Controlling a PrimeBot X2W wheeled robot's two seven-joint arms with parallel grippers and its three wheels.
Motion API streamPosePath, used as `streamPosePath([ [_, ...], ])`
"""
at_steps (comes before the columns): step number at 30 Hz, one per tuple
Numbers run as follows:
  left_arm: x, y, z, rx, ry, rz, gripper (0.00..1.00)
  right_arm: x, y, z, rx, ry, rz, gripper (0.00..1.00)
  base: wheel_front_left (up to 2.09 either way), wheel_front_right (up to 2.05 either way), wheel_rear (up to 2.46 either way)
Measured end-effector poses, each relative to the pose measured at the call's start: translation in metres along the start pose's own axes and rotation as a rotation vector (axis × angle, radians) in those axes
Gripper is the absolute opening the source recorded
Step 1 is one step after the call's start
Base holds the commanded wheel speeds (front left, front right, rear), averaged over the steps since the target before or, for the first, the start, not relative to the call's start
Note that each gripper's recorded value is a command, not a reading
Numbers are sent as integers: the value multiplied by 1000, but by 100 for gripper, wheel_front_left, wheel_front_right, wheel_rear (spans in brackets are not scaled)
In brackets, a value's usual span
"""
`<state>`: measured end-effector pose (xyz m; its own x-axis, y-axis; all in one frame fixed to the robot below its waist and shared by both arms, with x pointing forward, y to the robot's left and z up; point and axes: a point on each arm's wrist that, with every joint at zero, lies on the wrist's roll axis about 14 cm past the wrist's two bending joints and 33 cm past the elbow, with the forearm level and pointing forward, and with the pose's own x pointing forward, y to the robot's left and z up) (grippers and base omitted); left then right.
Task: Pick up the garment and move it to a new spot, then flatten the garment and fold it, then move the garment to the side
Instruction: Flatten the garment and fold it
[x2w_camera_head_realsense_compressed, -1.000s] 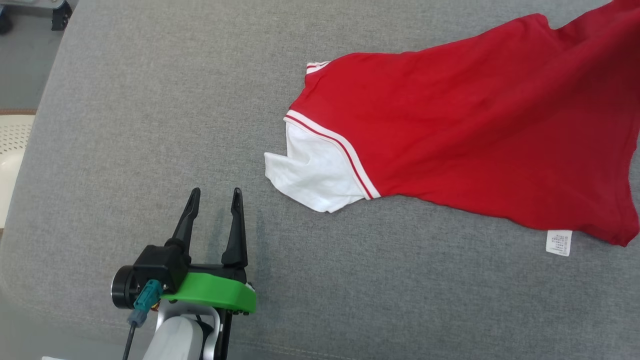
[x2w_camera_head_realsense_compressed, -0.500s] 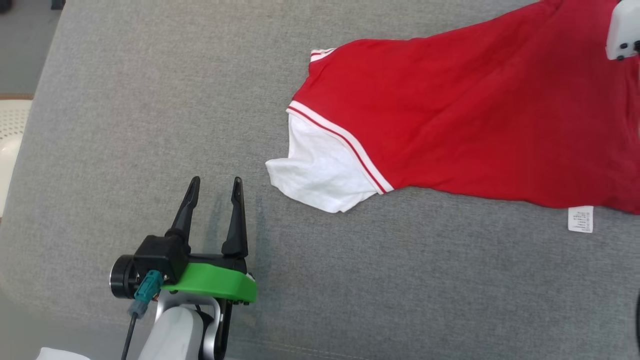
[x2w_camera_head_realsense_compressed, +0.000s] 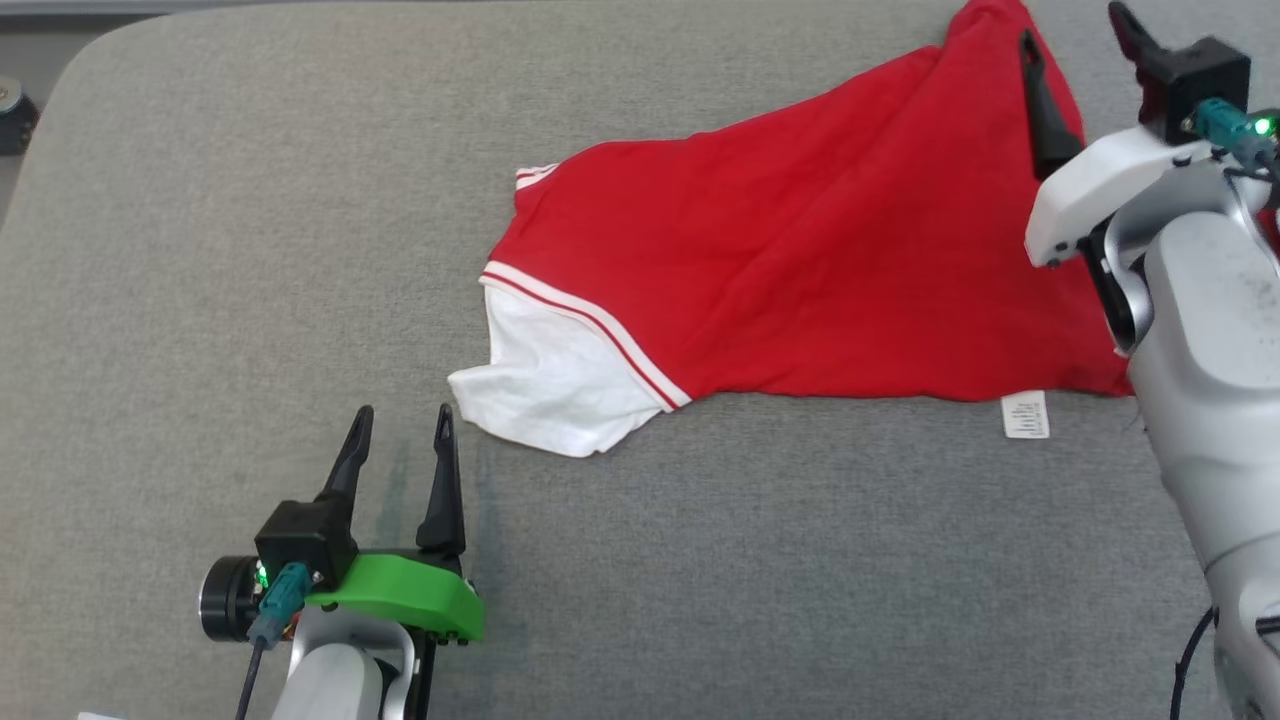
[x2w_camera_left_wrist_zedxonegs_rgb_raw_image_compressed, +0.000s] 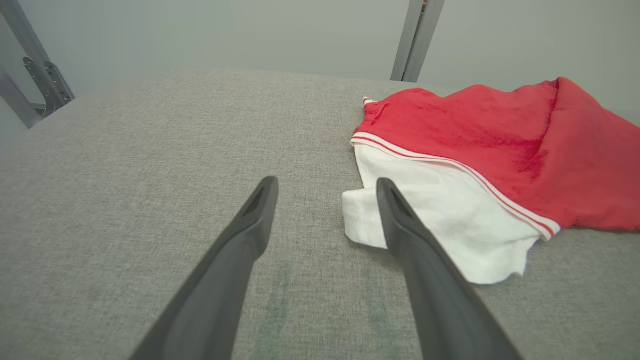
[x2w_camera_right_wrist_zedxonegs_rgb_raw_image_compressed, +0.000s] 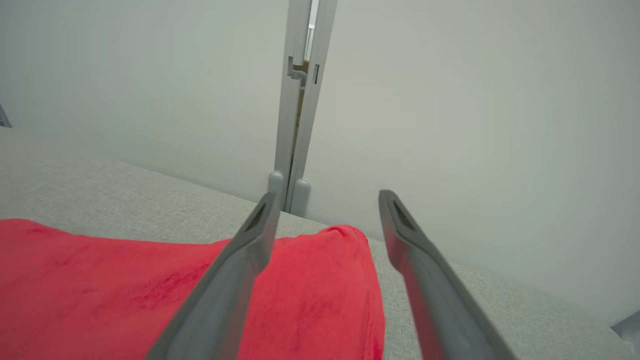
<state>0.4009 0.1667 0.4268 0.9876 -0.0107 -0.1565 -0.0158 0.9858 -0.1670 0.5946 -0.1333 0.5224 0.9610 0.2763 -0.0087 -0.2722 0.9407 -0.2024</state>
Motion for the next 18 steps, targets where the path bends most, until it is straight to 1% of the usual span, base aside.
streamPosePath([
  [3,0,-7,-17,4,55,-28,100,-24,-2,1,32,-31,-5,100,0,0,0],
  [7,12,-10,-30,24,103,-60,100,-61,-3,-10,80,-33,-16,100,0,0,0],
  [9,19,-15,-38,30,139,-78,100,-77,-10,-12,95,-41,-37,100,0,0,0],
  [12,27,-24,-48,0,183,-108,100,-99,-23,-15,97,-42,-76,100,0,0,0],
  [13,29,-28,-52,-3,199,-119,58,-107,-27,-17,99,-41,-94,100,0,0,0],
  [15,32,-33,-58,0,223,-134,21,-120,-35,-20,100,-33,-124,100,0,0,0],
  [16,32,-36,-61,1,231,-139,0,-125,-38,-22,97,-29,-135,100,0,0,0],
  [18,33,-38,-63,3,237,-147,0,-134,-40,-20,98,-32,-154,100,0,0,0],
])
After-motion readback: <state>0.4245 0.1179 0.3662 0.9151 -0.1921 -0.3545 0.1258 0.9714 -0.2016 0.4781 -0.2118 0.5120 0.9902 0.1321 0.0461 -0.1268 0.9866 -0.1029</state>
